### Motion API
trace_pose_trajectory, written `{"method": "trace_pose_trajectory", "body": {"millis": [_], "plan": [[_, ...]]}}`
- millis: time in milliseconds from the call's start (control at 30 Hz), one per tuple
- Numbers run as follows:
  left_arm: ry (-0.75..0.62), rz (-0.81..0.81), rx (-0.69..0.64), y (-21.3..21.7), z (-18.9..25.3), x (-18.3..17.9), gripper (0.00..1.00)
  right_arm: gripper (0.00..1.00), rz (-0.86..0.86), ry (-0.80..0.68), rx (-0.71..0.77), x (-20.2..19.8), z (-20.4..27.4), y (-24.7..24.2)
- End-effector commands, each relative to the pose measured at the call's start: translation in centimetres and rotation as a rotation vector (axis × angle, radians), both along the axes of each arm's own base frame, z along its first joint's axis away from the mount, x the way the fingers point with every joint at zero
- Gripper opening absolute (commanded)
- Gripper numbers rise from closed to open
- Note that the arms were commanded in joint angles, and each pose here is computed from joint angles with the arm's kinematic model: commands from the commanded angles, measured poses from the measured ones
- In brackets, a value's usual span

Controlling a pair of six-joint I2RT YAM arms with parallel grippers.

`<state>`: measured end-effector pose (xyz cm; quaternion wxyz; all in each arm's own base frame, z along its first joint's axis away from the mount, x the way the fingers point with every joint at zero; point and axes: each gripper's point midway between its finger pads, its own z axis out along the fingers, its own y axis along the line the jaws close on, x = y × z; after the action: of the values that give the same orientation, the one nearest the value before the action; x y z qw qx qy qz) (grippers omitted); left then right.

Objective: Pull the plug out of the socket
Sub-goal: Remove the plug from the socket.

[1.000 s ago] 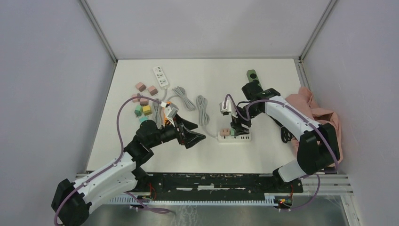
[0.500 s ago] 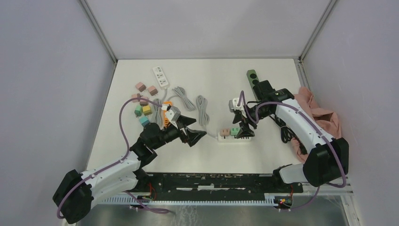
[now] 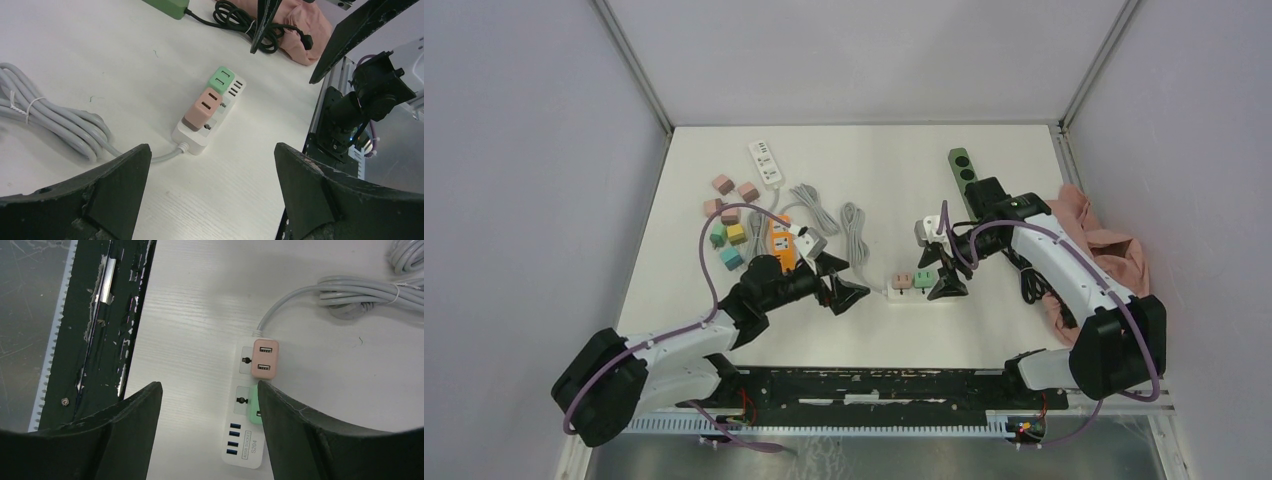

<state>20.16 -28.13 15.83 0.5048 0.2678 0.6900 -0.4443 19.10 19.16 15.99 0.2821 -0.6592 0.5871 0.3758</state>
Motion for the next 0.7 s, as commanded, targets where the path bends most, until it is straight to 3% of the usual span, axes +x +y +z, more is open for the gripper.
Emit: {"method": "trace_pose_trajectory", "body": {"millis": [0,667], "plan": [[-0.145,-0.064,-0.034,-1.3,2.8,0.4,0.99,0.76,0.026,-0.017,0.042,-0.6,0.8,0.3],[-0.422,-0.189,0.03,-3.4,2.6,1.4,0.99,0.76,0.027,-0.025,0.01,-0.2,-0.2,0.0]]}}
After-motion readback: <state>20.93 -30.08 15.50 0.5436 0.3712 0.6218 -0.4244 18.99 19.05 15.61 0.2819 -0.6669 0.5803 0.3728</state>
